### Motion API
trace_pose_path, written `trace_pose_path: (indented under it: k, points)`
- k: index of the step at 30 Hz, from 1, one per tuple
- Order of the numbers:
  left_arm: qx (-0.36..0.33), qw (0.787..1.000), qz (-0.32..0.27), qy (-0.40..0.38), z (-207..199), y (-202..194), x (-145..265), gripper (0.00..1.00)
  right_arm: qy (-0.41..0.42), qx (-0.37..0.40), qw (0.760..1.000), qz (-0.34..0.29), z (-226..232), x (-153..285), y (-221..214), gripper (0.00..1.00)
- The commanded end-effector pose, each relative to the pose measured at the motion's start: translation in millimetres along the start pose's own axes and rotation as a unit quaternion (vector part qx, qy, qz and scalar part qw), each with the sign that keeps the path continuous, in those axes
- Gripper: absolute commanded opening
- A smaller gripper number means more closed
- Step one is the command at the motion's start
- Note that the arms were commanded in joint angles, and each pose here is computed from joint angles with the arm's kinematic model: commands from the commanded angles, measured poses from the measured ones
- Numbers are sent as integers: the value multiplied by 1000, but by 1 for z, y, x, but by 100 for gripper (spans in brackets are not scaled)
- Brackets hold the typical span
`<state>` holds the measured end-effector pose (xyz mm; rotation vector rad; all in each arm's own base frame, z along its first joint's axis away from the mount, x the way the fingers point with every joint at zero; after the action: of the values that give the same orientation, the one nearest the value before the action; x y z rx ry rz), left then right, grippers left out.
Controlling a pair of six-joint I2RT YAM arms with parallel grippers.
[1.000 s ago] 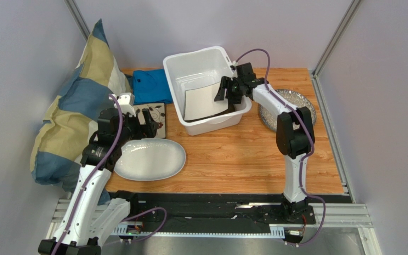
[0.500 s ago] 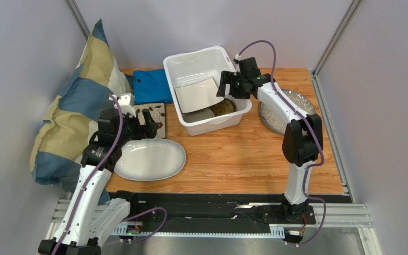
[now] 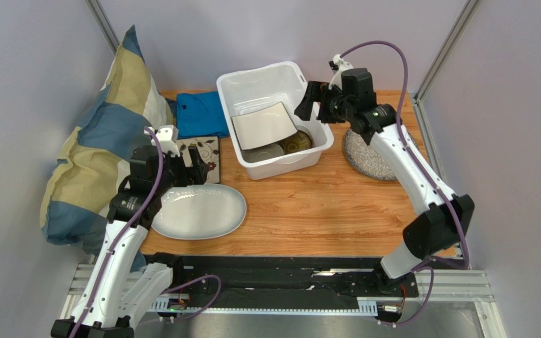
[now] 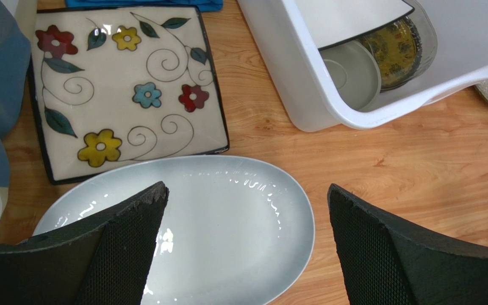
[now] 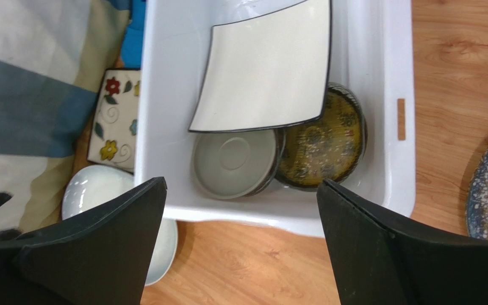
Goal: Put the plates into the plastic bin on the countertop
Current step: Place the plate in the plastic bin, then pick up the plate at the center of the board.
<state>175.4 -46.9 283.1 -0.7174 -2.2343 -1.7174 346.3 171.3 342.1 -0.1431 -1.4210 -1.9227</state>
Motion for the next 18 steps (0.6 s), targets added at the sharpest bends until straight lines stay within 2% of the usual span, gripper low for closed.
trace_pose_path:
  k: [1, 4, 6, 7, 12, 13, 18]
  points:
    - [-12, 1000, -15, 11, 3, 2, 3, 100, 74, 8, 996, -50, 31, 48, -7, 93]
    - [-14, 1000, -15, 1, 2, 2, 4, 100, 98, 18, 994, -51, 54, 67, -28, 92]
    - [-17, 1000, -17, -6, 1, 2, 5, 100, 114, 23, 993, -26, 68, 68, -57, 92]
    - [-18, 1000, -15, -11, 0, 1, 5, 100, 131, 19, 991, -38, 74, 75, -62, 92]
    - [-19, 999, -22, -25, -2, 1, 7, 99, 200, -23, 979, 24, 106, 68, -138, 91]
    - [-19, 999, -22, -26, -2, 1, 8, 100, 215, -27, 976, 15, 114, 65, -144, 91]
    - [-19, 999, -21, -24, -1, 0, 7, 99, 256, -83, 959, 85, 133, 33, -202, 91]
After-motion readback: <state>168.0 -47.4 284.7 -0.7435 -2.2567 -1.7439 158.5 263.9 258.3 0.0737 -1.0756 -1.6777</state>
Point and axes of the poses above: each gripper's point midway between its finger pads, its own x axis back along the fingers, its own z axis along the line the jaws close on, y = z × x, the point moved 10 cm from there along x, back along the fingers, and after that the axes turned 2 degrees about x, right-handed, at the moved point
